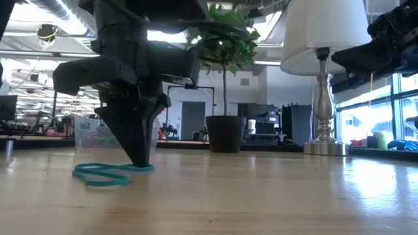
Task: Pick and place rubber bands into bin
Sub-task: Put the blue rubber band into the transparent bin
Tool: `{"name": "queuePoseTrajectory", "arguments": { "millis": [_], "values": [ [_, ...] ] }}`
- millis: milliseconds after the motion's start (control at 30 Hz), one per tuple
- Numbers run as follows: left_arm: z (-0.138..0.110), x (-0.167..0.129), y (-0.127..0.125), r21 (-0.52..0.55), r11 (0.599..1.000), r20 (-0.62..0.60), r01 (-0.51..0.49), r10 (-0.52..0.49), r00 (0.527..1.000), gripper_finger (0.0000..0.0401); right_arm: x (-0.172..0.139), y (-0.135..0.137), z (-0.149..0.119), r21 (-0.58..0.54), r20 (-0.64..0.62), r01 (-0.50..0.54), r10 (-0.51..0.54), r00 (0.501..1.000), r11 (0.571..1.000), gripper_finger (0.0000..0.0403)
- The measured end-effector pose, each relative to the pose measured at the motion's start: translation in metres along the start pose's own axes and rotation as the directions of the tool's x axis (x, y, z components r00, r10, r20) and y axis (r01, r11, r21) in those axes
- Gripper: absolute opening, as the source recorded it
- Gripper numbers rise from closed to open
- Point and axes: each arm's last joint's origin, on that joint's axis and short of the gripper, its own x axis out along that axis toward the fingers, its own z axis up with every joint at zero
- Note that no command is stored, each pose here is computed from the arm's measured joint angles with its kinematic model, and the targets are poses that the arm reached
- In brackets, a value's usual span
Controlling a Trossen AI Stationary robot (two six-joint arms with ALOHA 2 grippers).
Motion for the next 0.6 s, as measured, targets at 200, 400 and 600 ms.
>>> {"name": "queuePoseTrajectory", "arguments": {
  "millis": [200,400,600],
  "values": [
    [0.01,-0.055,0.013,-0.052,0.998,0.156,-0.039,0.046,0.987,0.0002,0.0,0.0,0.0,0.001,0.0,0.0,0.0,1.0,1.0,0.0034],
    [-0.006,-0.125,0.049,-0.135,0.974,0.253,-0.18,0.209,0.944,0.0002,0.0,0.0,0.0,0.002,0.0,0.0,0.0,1.0,1.0,0.0034],
    [-0.037,-0.184,0.102,-0.225,0.913,0.266,-0.341,0.394,0.88,0.0002,0.0,0.0,0.0,0.002,0.0,0.0,0.0,1.0,1.0,0.0034]
  ]
}}
